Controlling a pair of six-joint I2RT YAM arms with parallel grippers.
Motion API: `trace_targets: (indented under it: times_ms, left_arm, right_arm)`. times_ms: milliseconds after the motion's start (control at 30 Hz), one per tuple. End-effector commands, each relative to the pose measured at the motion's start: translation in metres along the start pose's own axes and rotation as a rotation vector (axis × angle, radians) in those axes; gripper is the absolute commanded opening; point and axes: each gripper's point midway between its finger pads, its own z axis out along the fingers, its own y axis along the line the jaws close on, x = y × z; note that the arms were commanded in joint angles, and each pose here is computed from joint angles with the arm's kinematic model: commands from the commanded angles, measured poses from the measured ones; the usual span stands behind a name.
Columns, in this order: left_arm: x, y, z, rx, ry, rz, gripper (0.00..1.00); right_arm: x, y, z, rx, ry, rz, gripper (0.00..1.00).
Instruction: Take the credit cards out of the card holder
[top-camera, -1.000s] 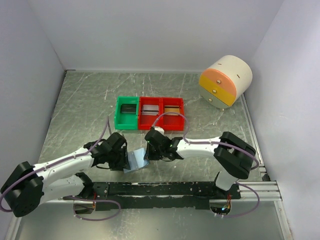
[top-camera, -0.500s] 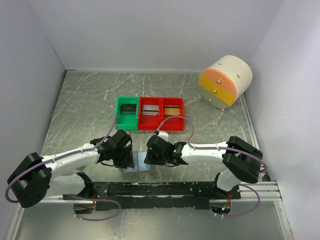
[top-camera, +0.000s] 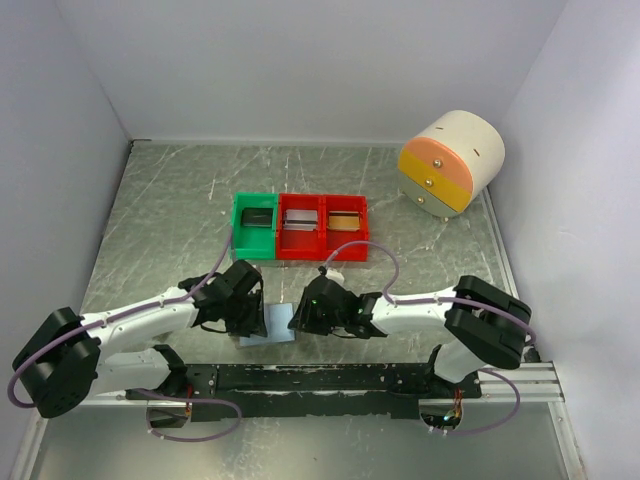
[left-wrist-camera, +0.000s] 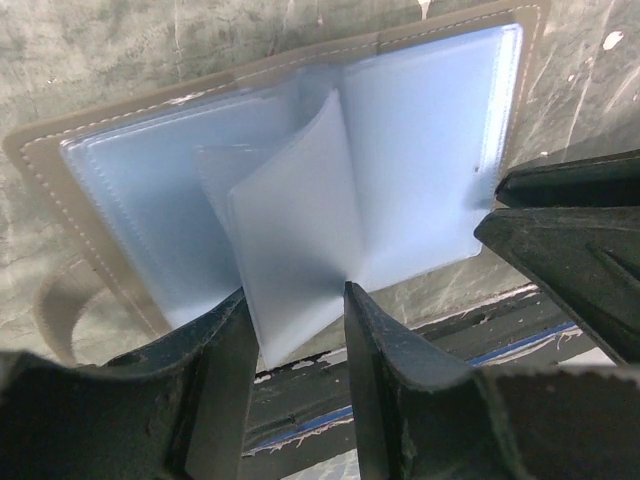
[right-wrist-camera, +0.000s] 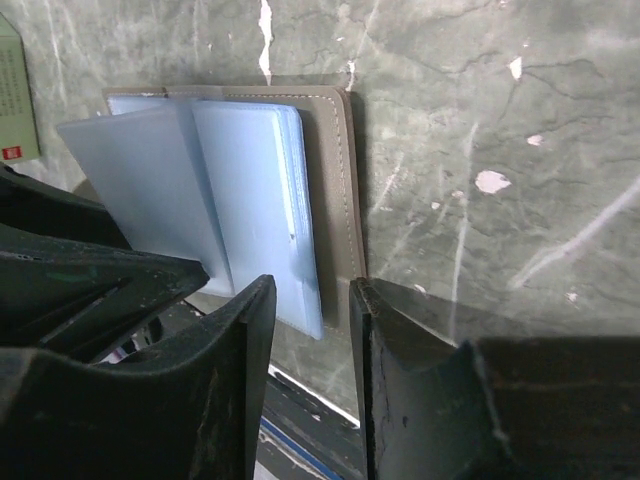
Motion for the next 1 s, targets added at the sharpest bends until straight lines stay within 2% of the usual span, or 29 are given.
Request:
trace_targets:
  times_ms: [0,100,267,467,633,800,967]
  left_arm:
    - [-0.002,0.002,-0.001,-0.017,-0.01,0.022,0.49]
    - [0.0,0.004,0.0,-0.018,-0.007,0.017,0.49]
    - [0.001,0.008,-0.003,-0.034,-0.014,-0.001,0.5]
    - [-0.009,0.014,-0.02,-0.096,-0.077,-0.076,0.62]
    - [-0.022,0.017,-0.032,-0.135,-0.145,-0.118,0.65]
    - [-0.015,0.026,-0.022,-0.174,-0.118,-0.128,0.66]
    - [-0.005,0.037,-0.005,-0.208,-0.084,-0.132,0.6]
  right_arm:
    - [0.004,-0.004,0.007,-0.007,0.015,0.049,0.35]
    - [0.0,-0.002,0.004,-0.017,-0.005,0.048,0.33]
    - [-0.008,0.012,-0.002,-0.041,-0.018,0.006,0.35]
    - [-0.016,0.024,-0.008,-0.046,-0.035,-0.031,0.37]
    - [-0.011,0.026,-0.005,-0.07,-0.014,-0.025,0.38]
    - [-0.002,0.012,0.006,-0.022,0.02,0.0,0.38]
    - [0.009,-0.001,0.013,-0.011,0.051,0.024,0.38]
